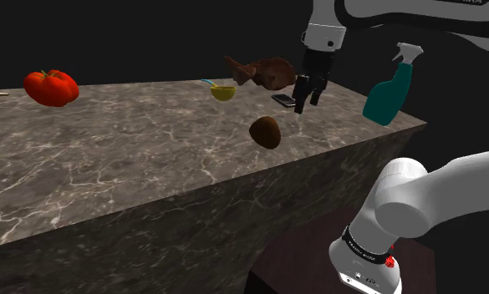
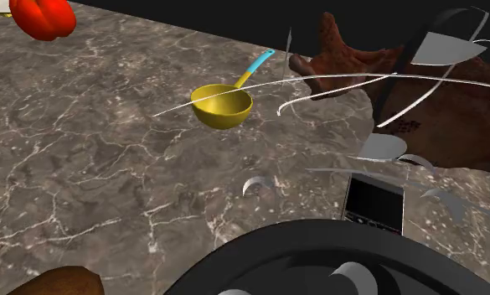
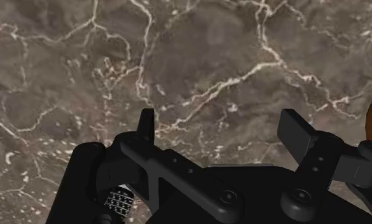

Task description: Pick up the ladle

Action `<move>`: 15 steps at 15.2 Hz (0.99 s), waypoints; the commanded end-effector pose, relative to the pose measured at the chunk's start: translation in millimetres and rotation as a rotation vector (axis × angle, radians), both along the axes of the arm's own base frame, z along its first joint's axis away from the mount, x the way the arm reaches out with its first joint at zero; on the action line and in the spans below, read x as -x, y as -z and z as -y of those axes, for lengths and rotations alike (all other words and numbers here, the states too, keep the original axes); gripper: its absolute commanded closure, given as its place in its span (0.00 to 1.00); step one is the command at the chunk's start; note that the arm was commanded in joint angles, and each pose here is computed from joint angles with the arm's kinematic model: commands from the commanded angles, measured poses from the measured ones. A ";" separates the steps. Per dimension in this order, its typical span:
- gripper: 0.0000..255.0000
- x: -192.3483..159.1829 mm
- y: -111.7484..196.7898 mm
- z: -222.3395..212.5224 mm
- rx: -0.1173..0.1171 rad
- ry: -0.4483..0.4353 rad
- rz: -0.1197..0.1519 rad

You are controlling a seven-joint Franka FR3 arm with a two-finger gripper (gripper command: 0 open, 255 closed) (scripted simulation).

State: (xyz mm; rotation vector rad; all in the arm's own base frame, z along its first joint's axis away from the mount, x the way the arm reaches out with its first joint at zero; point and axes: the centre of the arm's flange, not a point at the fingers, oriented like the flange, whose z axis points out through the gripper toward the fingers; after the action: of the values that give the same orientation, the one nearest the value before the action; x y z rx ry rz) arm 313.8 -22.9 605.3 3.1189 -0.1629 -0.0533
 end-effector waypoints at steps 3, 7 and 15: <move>0.00 -25.7 0.3 -3.5 -0.015 0.027 0.001; 0.00 -77.2 0.8 -8.4 -0.046 0.080 0.002; 0.00 -180.7 1.3 -10.0 -0.108 0.186 0.004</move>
State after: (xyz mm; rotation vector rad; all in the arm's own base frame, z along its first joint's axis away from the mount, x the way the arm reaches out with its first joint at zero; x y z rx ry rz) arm 479.5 -12.8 603.2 3.1951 -0.4419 -0.0610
